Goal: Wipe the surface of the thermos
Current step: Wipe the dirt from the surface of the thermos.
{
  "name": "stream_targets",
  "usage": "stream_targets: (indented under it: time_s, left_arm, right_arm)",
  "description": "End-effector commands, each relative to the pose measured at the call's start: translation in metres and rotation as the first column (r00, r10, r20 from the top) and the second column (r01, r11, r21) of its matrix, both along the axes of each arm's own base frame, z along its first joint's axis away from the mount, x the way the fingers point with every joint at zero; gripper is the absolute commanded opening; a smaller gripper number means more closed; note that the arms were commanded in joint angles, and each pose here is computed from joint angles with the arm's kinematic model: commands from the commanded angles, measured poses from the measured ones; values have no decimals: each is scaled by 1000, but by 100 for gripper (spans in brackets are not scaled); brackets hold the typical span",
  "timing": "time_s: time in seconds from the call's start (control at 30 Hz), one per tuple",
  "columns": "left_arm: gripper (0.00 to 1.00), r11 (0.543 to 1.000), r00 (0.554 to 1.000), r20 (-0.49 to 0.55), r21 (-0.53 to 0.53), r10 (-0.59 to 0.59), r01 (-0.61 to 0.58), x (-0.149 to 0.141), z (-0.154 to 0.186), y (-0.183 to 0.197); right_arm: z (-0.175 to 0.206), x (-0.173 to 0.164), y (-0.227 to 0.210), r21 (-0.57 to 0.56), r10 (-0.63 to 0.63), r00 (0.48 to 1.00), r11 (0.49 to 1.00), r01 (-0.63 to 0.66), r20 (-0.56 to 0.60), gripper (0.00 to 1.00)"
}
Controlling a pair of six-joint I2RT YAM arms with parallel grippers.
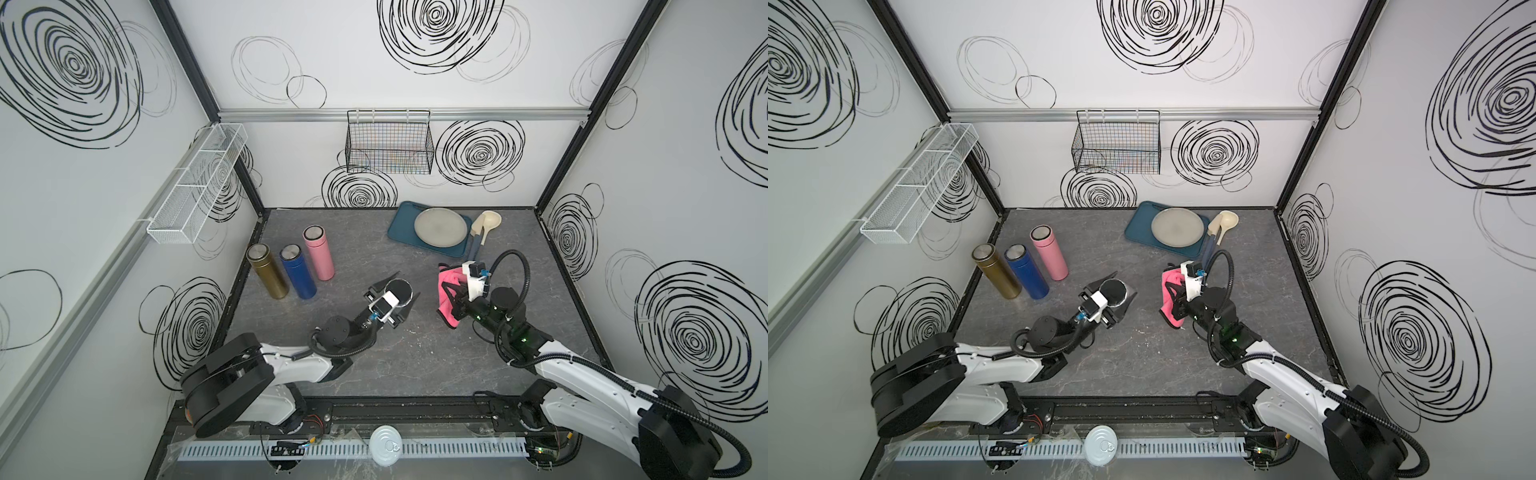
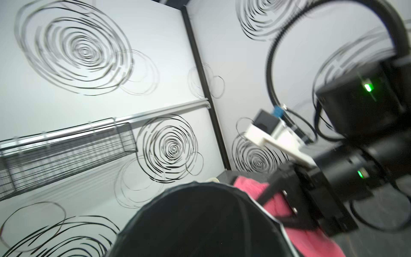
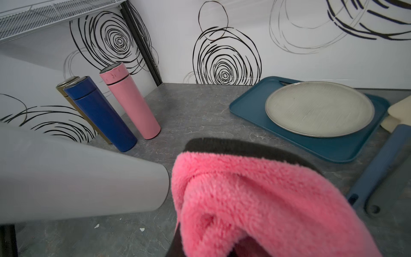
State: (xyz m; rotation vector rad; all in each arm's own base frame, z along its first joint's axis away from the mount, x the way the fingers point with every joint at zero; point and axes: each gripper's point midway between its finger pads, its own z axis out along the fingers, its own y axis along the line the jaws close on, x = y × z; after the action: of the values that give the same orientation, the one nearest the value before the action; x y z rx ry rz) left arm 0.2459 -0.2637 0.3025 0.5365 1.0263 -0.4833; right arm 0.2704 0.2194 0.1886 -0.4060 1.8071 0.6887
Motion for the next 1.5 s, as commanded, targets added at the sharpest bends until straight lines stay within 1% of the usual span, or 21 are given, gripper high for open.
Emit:
stream_targets:
  time_s: [0.0,0.07,0.17,0.23,0.33,0.4,0.47,0.53,0.63,0.73,0.83,0.9,0.97,1.07,1.13,1.2,1.27,1.33,1.4,1.43,1.47]
  left_arm:
    - [0,882,998,-48,-467,47,-64,-4,72,70]
    - [0,837,990,-144,-540,5,-83,2,82,77]
    - [0,786,952,-303,-597,-35,-161,15,91,86]
    - [0,763,936,-343,-625,-76,-167,14,97,89]
    - [0,716,926,-343,-685,-158,-131,7,103,93]
    - [0,702,918,-354,-700,-179,-133,7,103,94]
    - [0,709,910,-379,-688,-170,-154,10,101,92]
    - [0,709,900,-410,-679,-148,-192,15,97,93]
    - [0,714,894,-427,-669,-139,-208,18,95,92]
    - [0,721,895,-423,-664,-143,-199,18,97,89]
    - [0,728,893,-428,-656,-141,-200,20,97,88]
    - [0,729,891,-429,-657,-150,-193,21,97,86]
    - [0,734,890,-429,-653,-156,-187,21,98,84]
    - [0,736,889,-430,-651,-156,-186,21,98,83]
    - [0,738,891,-426,-650,-156,-182,21,98,83]
    - [0,739,893,-422,-649,-156,-178,21,98,82]
    - [0,740,893,-424,-647,-149,-185,22,97,83]
    - [0,742,893,-427,-644,-144,-188,24,97,82]
    - [0,744,892,-427,-642,-146,-186,24,97,81]
    - [0,744,892,-427,-642,-148,-184,24,97,81]
    - [0,743,892,-427,-643,-148,-184,24,97,81]
  right_arm:
    - [8,-7,15,51,61,998,997,-63,33,0]
    - [7,-20,36,40,139,988,989,-142,62,0]
    - [10,-39,66,13,252,961,967,-255,114,0]
    - [12,-49,79,11,300,943,952,-305,146,0]
    - [15,-56,96,18,350,921,933,-358,172,0]
    - [18,-59,106,19,377,908,922,-386,185,0]
    - [25,-66,112,30,406,890,907,-420,210,0]
    - [35,-68,110,46,400,885,905,-422,239,0]
    - [41,-54,100,48,335,912,933,-355,238,0]
    - [42,-47,91,63,310,923,941,-332,229,0]
    - [44,-61,96,62,354,902,923,-380,247,0]
    - [43,-75,107,41,400,879,905,-424,258,0]
    - [41,-81,113,16,422,869,898,-440,260,0]
    - [45,-71,100,34,365,892,921,-387,268,0]
    - [48,-62,87,72,336,905,928,-365,261,0]
    - [49,-60,84,82,328,910,930,-358,255,0]
    - [49,-67,93,65,358,900,921,-385,250,0]
    - [49,-84,109,30,416,871,899,-438,262,0]
    - [49,-94,117,0,443,853,887,-461,277,0]
    - [50,-93,116,-3,433,857,893,-451,280,0]
    - [51,-87,112,0,401,871,908,-418,282,0]
